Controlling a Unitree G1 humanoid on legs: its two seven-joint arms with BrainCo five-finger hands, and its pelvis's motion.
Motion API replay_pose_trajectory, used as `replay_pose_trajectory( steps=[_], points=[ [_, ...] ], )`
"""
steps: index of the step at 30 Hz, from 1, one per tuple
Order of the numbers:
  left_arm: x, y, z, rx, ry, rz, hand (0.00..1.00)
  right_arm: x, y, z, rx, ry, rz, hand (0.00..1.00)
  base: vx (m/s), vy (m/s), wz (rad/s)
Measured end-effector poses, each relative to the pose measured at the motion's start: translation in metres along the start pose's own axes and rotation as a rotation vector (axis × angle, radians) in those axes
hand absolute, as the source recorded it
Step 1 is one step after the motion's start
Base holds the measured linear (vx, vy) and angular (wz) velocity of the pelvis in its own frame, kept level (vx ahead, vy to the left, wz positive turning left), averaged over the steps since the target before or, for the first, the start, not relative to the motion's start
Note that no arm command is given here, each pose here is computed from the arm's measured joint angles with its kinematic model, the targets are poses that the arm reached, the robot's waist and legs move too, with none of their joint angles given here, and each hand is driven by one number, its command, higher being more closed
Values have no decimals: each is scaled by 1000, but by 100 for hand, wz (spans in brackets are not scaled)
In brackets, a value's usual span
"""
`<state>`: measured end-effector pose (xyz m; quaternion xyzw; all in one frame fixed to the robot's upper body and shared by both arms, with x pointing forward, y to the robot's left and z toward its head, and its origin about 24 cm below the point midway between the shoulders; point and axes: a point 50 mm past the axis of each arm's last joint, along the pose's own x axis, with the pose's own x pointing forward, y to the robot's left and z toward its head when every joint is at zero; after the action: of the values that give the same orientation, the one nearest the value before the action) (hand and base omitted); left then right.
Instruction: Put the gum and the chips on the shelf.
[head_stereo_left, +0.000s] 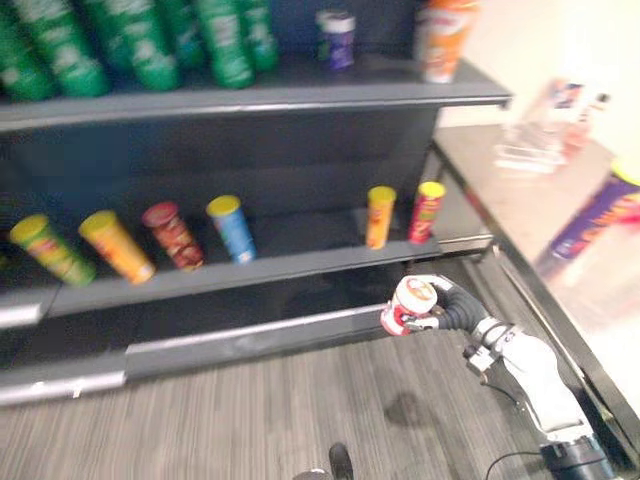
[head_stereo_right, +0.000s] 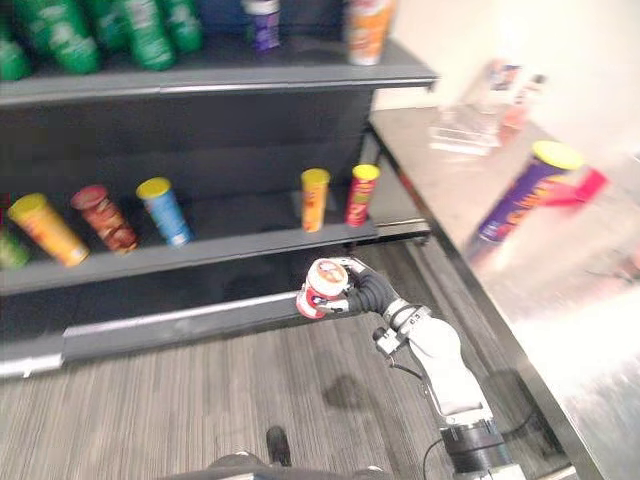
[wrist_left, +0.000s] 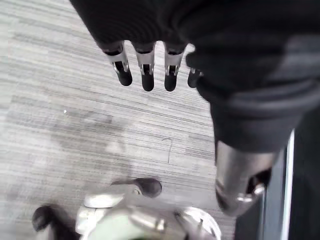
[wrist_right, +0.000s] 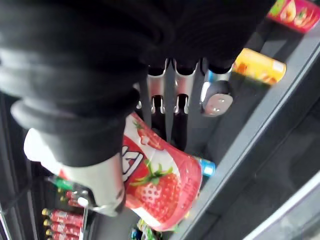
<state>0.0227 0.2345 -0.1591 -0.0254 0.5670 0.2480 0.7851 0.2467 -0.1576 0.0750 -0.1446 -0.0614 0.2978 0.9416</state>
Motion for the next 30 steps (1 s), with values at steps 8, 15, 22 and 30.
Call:
replay_pose_trajectory(
  steps=[8,15,22,30],
  points=[
    [-4,-11,-15,2,107,-118,0,-8,-6,-4,-13,8,-29,100,4,22,86],
    [-8,-9,-30,-56,130,-108,0,3,-9,-5,-11,-3,-17,100,-2,-76,28],
    [-10,-11,-32,-65,125,-107,0,11,-7,-2,6,-6,1,100,26,-56,6],
    [-10,-10,-33,-41,124,-95,0,7,-12,-12,18,34,-35,100,-8,-4,-10]
  ],
)
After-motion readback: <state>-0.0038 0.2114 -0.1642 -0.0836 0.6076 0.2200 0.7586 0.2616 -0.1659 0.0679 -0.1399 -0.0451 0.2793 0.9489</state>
